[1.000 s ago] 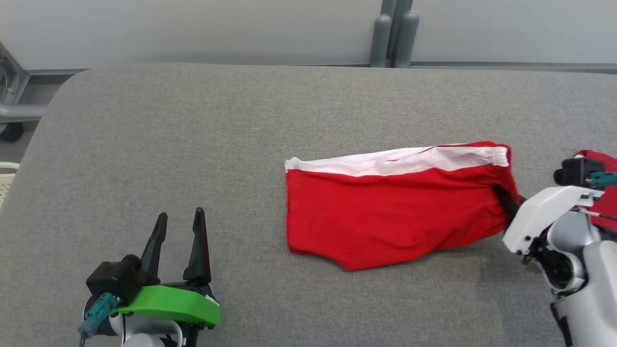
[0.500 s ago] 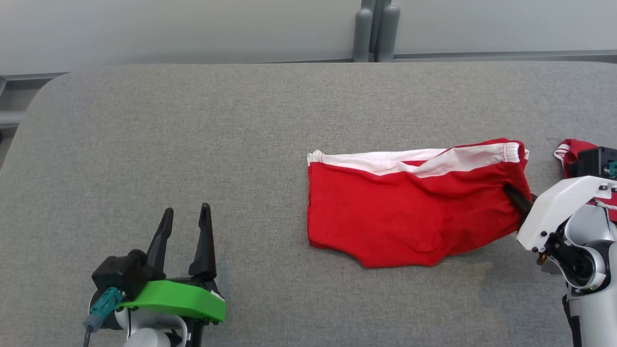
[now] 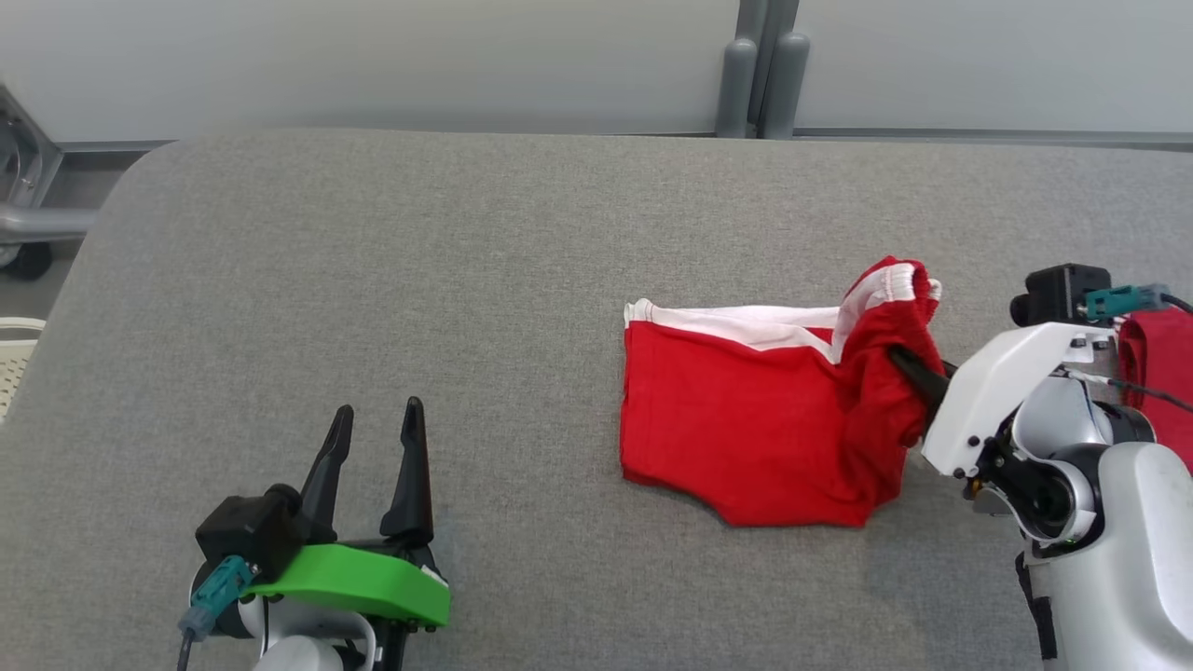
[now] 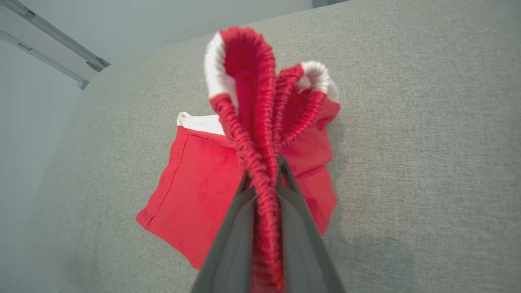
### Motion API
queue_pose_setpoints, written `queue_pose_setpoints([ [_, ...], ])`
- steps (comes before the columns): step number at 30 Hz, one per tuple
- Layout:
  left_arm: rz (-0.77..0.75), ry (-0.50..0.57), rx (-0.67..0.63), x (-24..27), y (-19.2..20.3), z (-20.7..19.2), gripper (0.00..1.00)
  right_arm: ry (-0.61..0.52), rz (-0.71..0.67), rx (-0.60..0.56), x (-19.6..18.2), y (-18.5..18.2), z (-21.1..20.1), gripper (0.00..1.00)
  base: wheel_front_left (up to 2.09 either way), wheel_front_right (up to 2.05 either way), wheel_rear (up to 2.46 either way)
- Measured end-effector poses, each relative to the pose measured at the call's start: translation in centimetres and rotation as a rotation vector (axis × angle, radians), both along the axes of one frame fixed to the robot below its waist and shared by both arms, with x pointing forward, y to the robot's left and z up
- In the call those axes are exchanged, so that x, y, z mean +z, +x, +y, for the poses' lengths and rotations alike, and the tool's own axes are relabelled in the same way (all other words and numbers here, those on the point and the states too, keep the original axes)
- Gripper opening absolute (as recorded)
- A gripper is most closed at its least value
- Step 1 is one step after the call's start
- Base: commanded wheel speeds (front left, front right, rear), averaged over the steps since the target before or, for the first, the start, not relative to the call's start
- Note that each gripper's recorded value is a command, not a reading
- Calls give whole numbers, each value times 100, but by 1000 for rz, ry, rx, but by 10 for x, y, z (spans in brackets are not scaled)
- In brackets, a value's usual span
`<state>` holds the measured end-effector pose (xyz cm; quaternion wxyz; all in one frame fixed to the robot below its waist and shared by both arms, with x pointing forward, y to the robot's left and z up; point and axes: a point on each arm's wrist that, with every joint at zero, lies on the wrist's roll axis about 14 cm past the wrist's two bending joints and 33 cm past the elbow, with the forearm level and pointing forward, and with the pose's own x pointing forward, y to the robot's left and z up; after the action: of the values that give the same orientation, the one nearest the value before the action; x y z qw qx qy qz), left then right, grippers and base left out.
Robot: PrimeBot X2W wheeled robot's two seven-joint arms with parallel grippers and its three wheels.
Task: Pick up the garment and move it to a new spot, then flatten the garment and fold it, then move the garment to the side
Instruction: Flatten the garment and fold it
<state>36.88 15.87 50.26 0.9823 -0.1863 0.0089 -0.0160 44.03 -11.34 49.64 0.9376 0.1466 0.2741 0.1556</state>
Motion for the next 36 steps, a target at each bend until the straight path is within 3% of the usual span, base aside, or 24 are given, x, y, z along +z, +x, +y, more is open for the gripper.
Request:
queue_pose_setpoints([
  [15,-37,-1,25,11,-13,6,100,71,75,180,-29,6,86,0,0,0,0],
  [33,-37,-10,72,11,-28,17,100,41,145,266,-59,9,136,0,0,0,0],
  [35,-34,-11,73,10,-28,18,100,45,151,265,-60,10,137,33,0,0,0],
  [36,-33,-11,74,10,-28,18,100,46,150,268,-60,10,139,57,0,0,0],
])
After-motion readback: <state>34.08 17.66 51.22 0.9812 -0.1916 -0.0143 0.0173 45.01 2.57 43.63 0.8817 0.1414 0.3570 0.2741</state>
